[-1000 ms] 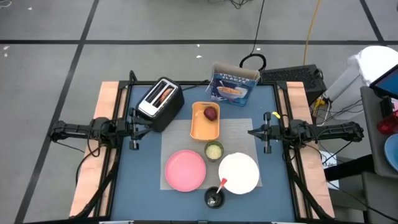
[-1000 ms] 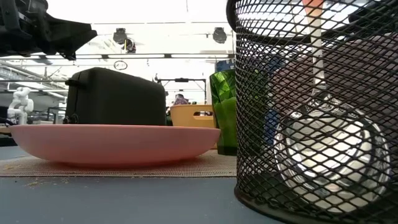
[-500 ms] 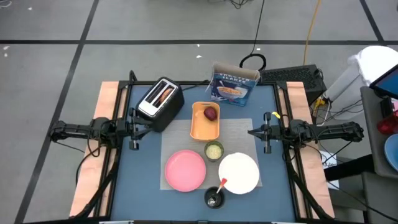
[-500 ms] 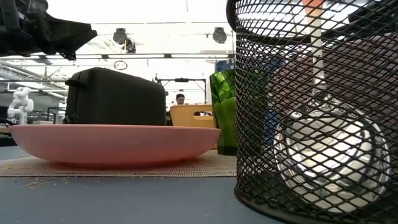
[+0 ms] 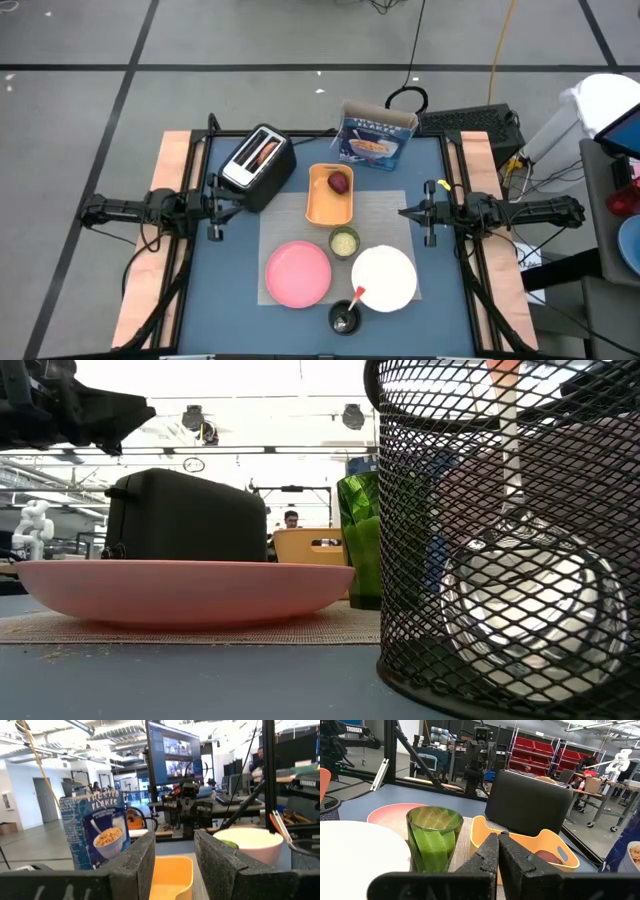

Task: Arrange a breakfast setting
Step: Pour the cereals into the white bowl

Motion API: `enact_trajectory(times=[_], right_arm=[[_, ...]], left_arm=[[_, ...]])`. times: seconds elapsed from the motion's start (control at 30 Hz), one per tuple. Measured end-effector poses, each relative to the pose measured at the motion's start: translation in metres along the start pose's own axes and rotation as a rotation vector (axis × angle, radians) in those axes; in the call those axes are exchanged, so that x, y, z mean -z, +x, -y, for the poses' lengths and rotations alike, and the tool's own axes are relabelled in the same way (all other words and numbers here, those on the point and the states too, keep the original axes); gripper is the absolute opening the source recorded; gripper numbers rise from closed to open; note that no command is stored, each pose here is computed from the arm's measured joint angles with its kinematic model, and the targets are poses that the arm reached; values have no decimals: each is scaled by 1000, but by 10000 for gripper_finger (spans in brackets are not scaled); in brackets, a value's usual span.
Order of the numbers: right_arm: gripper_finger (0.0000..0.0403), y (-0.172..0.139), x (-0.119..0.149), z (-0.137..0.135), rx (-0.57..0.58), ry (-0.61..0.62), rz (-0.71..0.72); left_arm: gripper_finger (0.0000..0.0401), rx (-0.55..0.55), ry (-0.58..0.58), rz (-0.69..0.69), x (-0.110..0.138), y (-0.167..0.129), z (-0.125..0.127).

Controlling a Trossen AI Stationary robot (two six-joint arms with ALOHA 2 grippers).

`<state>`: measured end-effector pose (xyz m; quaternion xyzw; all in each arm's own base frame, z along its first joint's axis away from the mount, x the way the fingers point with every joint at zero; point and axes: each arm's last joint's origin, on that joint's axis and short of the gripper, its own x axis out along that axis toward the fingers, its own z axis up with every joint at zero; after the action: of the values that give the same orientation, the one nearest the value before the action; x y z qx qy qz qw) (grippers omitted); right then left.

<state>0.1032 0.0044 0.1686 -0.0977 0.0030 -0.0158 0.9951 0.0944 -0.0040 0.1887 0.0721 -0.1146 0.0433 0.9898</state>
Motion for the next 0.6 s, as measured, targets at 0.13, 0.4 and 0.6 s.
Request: enact_trajectory(times=[0.13,0.4,0.6], right_arm=[[2,0,0,0,0,0,0],[2,0,0,0,0,0,0],[2,0,0,0,0,0,0]], left_arm=[[145,-9,-3,41,-4,0,-1],[145,-42,-54,233,-22,-3,-4],[145,-40,-124,277,-27,-2,-5]])
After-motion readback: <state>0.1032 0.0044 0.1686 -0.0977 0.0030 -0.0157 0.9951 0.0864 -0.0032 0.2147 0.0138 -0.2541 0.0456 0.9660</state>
